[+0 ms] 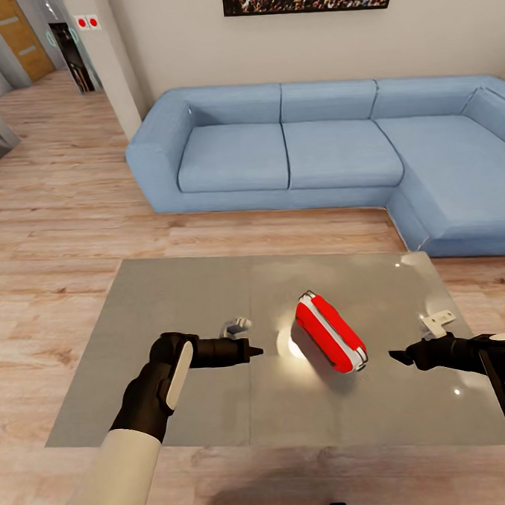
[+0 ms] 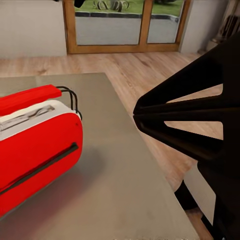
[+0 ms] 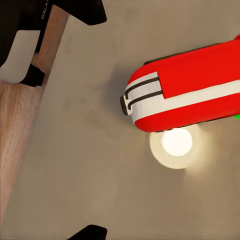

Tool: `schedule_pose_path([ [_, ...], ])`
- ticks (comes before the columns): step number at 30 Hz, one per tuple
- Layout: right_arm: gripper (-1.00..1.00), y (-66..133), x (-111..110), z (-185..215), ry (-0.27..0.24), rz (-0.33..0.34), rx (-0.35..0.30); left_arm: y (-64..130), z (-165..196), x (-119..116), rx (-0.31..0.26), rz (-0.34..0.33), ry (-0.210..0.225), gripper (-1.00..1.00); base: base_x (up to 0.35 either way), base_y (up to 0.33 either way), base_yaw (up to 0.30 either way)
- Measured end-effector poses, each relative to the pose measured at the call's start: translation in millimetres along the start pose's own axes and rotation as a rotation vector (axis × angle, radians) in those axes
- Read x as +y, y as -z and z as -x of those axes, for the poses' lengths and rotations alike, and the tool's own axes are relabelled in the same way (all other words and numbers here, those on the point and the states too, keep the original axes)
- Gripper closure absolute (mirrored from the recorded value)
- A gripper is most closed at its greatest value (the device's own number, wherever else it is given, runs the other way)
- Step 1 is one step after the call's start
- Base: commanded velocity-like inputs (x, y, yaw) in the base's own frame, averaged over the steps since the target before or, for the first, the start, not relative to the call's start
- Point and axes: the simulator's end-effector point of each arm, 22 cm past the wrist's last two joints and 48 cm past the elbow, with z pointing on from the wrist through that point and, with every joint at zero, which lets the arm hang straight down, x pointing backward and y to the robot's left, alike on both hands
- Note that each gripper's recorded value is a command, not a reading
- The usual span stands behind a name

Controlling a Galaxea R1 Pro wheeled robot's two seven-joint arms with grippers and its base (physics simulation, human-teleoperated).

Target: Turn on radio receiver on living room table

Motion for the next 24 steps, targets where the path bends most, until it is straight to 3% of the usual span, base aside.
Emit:
schedule_pose_path([
  [15, -1.00, 9.0, -2.1, 6.1, 0.005, -0.011, -0.019, 6.0, 5.2, -8.3, -0.011, 0.001, -0.018, 1.00, 0.000, 0.000, 0.089],
  [24, -1.00, 13.0, -6.9, -19.3, -0.009, -0.029, 0.006, 11.0, 8.6, -12.3, -0.018, 0.002, -0.029, 1.00, 0.000, 0.000, 0.095],
])
